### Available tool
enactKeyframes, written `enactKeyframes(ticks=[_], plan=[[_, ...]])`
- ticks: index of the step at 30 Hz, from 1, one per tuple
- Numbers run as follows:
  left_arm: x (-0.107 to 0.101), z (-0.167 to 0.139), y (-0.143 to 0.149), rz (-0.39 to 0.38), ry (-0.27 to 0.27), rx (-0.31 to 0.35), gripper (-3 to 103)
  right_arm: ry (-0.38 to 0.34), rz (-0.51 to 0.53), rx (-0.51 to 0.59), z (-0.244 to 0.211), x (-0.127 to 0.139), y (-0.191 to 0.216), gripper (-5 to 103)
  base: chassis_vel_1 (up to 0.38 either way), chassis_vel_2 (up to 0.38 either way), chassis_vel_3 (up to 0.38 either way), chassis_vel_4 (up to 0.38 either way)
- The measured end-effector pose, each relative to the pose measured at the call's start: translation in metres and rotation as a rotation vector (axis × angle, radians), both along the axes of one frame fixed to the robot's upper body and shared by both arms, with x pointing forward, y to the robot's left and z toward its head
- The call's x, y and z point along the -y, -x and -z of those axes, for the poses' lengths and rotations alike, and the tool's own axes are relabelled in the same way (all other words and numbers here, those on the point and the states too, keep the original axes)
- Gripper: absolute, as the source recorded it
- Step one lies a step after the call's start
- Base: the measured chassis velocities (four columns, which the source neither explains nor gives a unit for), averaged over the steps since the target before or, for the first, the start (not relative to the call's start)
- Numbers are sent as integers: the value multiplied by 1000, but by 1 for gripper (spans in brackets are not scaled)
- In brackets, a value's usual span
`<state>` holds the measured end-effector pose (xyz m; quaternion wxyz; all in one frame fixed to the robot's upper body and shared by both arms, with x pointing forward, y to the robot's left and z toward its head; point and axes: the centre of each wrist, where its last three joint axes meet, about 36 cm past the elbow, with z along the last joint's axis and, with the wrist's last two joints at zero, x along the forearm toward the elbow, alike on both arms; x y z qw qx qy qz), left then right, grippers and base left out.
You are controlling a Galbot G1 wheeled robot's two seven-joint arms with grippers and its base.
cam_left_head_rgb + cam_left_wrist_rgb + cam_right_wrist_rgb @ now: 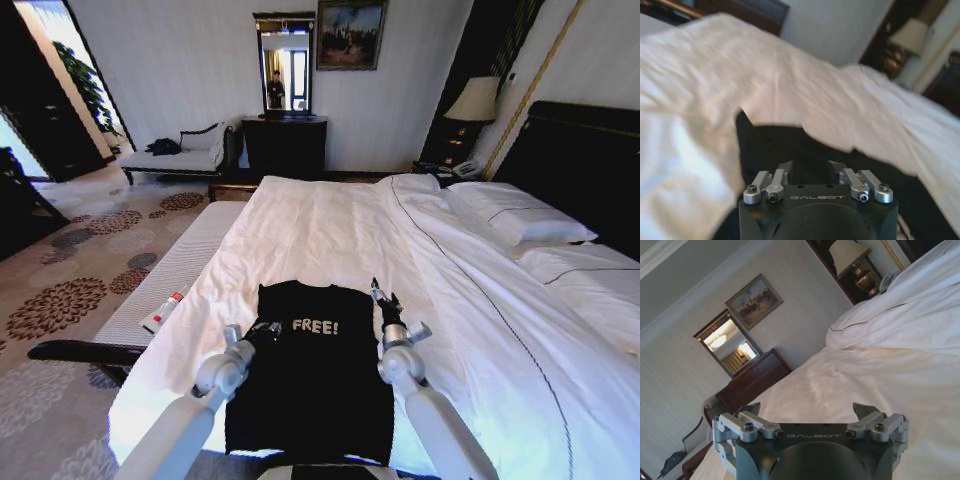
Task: Fold the clothes on the bed.
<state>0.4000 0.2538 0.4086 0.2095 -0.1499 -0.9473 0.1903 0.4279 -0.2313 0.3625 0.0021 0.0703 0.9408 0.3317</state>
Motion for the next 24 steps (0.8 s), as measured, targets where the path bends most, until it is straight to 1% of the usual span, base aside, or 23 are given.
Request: enactKeyframes(ticks=[1,3,4,5,6,7,9,10,11,12,13,14,15,16,18,19,21,24], plan=[[0,0,0,0,0,0,46,0,0,0,0,0,0,100,0,0,0,0],[-9,-3,-3,-39,11,0,57,1,-4,-3,1,-1,0,100,0,0,0,0],[-11,0,-4,-54,10,-8,57,-1,-6,-3,2,-2,0,100,0,0,0,0],[-11,4,-5,-61,11,-19,63,-2,-8,-4,2,-4,0,100,0,0,0,0],[-11,4,-5,-61,11,-19,63,-2,-8,-4,2,-4,0,100,0,0,0,0],[-9,10,-4,-61,13,-33,68,-4,-11,-5,2,-5,0,100,0,0,0,0],[-1,24,-1,-53,1,-62,79,-4,-13,-7,3,-7,1,100,0,0,0,0],[-1,24,-1,-53,1,-62,79,-4,-13,-7,3,-7,1,100,0,0,0,0],[3,31,1,-48,-11,-75,84,-4,-13,-7,3,-7,2,100,0,0,0,0],[6,39,4,-43,-41,-89,89,-3,-13,-7,3,-6,3,100,0,0,0,0],[6,46,6,-42,-77,-98,89,-1,-12,-7,2,-5,4,100,0,0,0,0],[4,52,9,-44,-117,-110,94,1,-9,-6,1,-3,6,100,0,0,0,0],[4,52,9,-44,-117,-110,94,1,-9,-6,1,-3,6,100,0,0,0,0],[-1,57,12,-54,-168,-134,98,3,-7,-4,1,-1,6,100,0,0,0,0],[-15,63,19,-84,-235,-173,100,7,-1,-2,0,2,8,100,0,0,0,0],[-15,63,19,-84,-235,-173,100,7,-1,-2,0,2,8,100,0,0,0,0],[-29,62,28,-104,-267,-195,100,10,3,-1,-1,4,8,100,0,0,0,0],[-35,55,32,-112,-278,-193,100,10,3,-1,-1,4,7,100,0,0,0,0]])
